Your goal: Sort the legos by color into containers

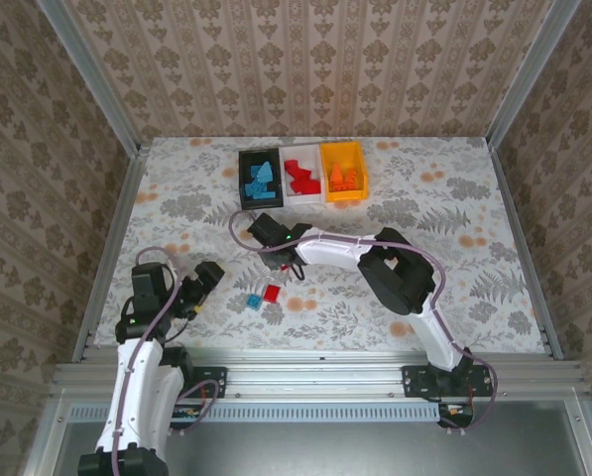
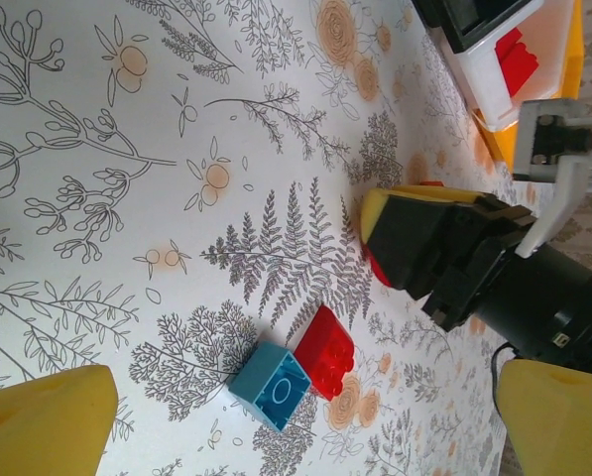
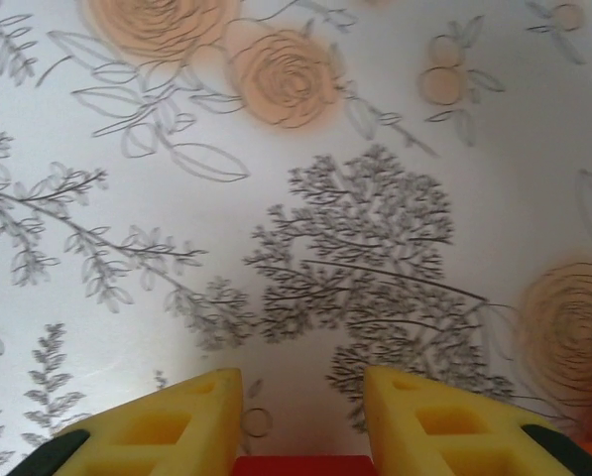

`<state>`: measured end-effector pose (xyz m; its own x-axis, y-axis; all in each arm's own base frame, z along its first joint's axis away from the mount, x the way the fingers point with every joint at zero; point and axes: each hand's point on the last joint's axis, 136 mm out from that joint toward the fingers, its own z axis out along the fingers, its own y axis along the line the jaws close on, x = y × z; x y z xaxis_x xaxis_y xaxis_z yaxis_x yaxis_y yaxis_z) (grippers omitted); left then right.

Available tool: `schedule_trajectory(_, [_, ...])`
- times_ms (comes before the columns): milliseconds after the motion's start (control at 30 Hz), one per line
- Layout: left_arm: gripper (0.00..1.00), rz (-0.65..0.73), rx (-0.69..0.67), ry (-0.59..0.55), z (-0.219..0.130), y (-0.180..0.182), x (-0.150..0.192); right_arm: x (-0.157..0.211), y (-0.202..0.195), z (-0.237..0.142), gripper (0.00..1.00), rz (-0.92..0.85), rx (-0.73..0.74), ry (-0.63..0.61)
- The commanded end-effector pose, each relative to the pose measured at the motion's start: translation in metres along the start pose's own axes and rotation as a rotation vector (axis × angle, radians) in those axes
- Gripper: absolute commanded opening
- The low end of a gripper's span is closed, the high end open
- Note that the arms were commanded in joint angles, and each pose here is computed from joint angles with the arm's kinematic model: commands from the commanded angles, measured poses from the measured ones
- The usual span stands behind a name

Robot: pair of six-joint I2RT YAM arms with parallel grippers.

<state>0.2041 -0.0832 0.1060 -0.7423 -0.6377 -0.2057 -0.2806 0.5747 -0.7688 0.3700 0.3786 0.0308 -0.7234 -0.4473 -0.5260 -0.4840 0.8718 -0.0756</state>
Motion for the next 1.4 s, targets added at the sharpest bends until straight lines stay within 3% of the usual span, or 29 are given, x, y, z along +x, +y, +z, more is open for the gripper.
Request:
schedule_trajectory(0, [1.00, 0.004, 0.021, -0.001, 0.002, -0.002, -0.002, -0.023, -0.008, -0.024, 0.34, 0.027, 0.013, -0.078])
schedule_trajectory(467, [1.00, 0.013, 0.054, 0.013, 0.007, -0.010, -0.006, -0.041, -0.031, -0.044, 0.32, 0.116, -0.010, -0.129])
schedule_trajectory(733, [1.00, 0.054, 0.137, 0.074, 0.020, -0.029, 0.003, -0.105, -0.125, -0.049, 0.32, 0.252, 0.096, -0.235])
schedule_trajectory(900, [1.00, 0.155, 0.132, 0.135, 0.031, -0.042, 0.020, -0.137, -0.173, -0.021, 0.32, 0.288, 0.162, -0.232])
schedule_trajectory(1100, [1.00, 0.226, 0.126, 0.173, 0.037, -0.055, 0.026, -0.158, -0.201, 0.015, 0.34, 0.310, 0.162, -0.194])
schedule_trajectory(1233, [1.00, 0.254, 0.116, 0.175, 0.037, -0.061, 0.022, -0.167, -0.208, 0.023, 0.39, 0.305, 0.143, -0.192])
schedule_trajectory(1367, [1.00, 0.262, 0.117, 0.179, 0.040, -0.066, 0.018, -0.178, -0.205, 0.013, 0.61, 0.277, 0.119, -0.222])
